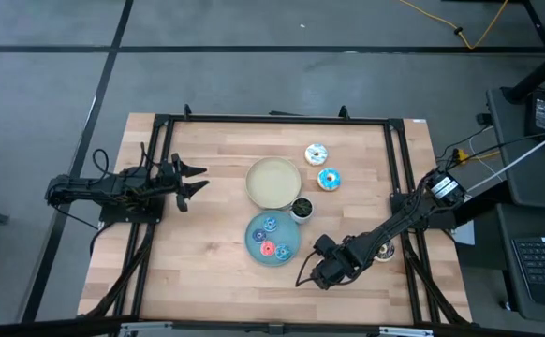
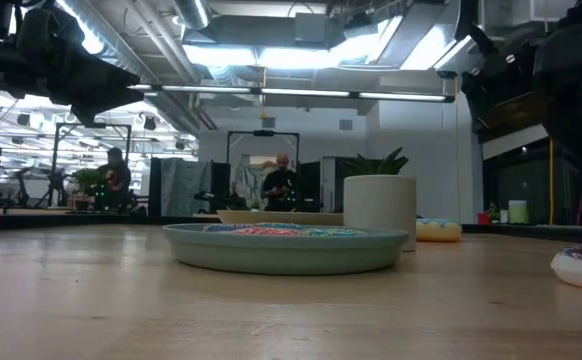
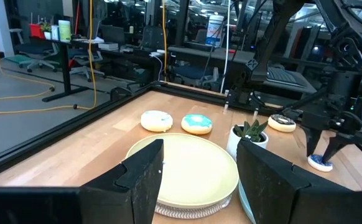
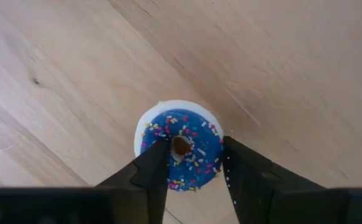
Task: Pick & Place donuts
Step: Put the small dark blue donut on the blue plate
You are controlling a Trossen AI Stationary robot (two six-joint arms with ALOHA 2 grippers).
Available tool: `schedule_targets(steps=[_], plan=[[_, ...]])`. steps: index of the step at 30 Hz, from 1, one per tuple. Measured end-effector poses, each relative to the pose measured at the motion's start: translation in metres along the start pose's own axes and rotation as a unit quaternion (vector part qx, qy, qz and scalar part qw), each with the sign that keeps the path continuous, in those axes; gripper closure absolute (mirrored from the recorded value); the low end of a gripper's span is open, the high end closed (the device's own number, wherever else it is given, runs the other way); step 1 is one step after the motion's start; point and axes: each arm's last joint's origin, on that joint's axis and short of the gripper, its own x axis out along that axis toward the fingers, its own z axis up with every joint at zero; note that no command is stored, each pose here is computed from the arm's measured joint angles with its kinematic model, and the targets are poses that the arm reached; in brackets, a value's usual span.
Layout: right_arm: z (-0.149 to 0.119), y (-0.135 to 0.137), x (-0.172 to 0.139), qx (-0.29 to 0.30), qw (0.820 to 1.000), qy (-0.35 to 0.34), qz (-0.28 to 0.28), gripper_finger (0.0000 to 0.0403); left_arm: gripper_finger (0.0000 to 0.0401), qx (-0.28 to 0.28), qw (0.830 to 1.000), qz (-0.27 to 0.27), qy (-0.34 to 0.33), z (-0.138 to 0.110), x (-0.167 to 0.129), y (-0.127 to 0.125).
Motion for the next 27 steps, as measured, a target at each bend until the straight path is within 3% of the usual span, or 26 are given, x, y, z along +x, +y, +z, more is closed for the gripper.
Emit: schedule_targets(steps=[19,27], plan=[[0.0000,-0.0006,0.0001,0.000,1.000,0.001,-0.002,0.0335,0.0205,0.000,1.000,0.000,0.000,0.0000,0.0000,0.0000],[0.0019,0.0063,-0.0082,-0.008,1.000,-0.001,0.006,0.0349,0.0205,0.000,1.000,0.000,0.000,0.0000,0.0000,0.0000]])
